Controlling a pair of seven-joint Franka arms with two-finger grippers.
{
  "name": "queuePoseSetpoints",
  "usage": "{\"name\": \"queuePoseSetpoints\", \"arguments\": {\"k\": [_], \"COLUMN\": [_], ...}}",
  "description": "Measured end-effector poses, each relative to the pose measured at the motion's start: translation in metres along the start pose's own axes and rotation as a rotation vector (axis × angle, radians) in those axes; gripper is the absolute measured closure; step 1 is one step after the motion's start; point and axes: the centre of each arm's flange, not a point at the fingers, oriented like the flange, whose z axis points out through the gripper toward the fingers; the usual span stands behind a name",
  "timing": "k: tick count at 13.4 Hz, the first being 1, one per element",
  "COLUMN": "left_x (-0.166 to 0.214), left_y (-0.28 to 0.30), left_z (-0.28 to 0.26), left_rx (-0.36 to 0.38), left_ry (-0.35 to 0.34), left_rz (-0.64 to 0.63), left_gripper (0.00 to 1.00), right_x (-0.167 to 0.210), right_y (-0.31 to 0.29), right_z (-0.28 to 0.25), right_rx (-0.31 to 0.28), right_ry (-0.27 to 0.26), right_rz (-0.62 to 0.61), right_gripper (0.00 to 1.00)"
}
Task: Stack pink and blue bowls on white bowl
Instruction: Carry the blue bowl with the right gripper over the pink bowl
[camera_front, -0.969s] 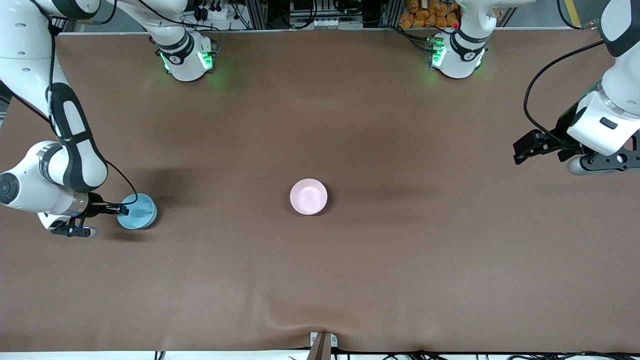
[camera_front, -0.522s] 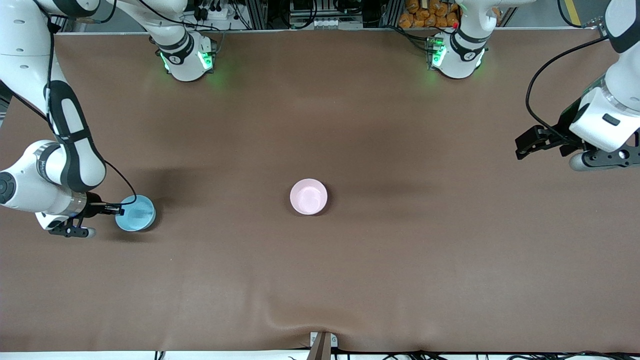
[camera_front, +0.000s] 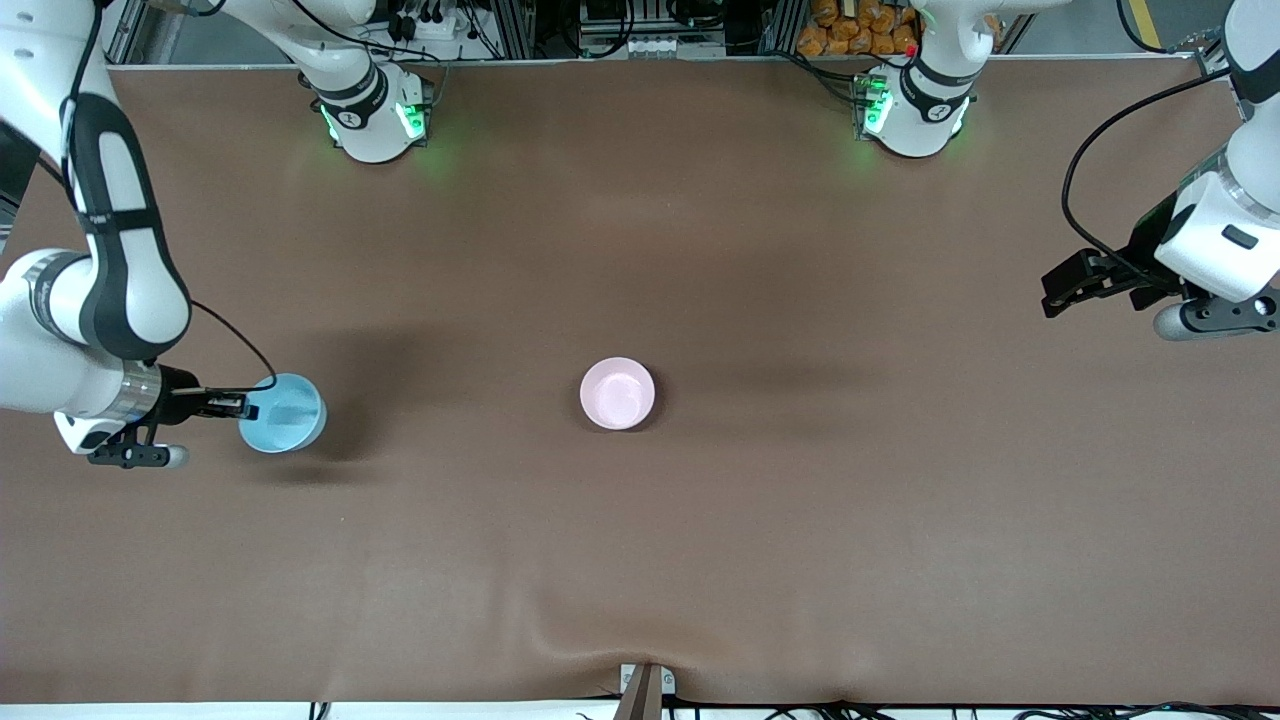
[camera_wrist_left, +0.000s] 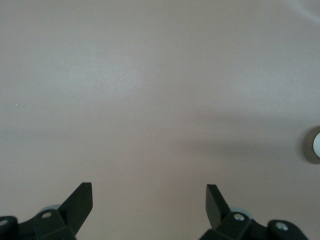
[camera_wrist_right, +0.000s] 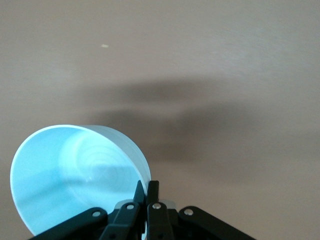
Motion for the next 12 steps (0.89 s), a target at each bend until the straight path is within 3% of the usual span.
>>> {"name": "queuePoseSetpoints", "arguments": {"k": [8, 12], "left_x": [-0.012, -0.016], "left_y": [-0.022, -0.047], "left_z": [-0.008, -0.022], "left_rx": [0.013, -0.004], "left_ry": [-0.054, -0.032], "left_rz": [-0.016, -0.064], "left_gripper": [0.00, 0.00], "right_x": [-0.021, -0.047], "right_y": [-0.222, -0.303], "right_z": [0.016, 0.035], "right_rx": [-0.001, 0.071], "right_ry": [0.045, 0.040], "right_rz": [0.165, 0.208], "right_gripper": [0.97, 0.97]}}
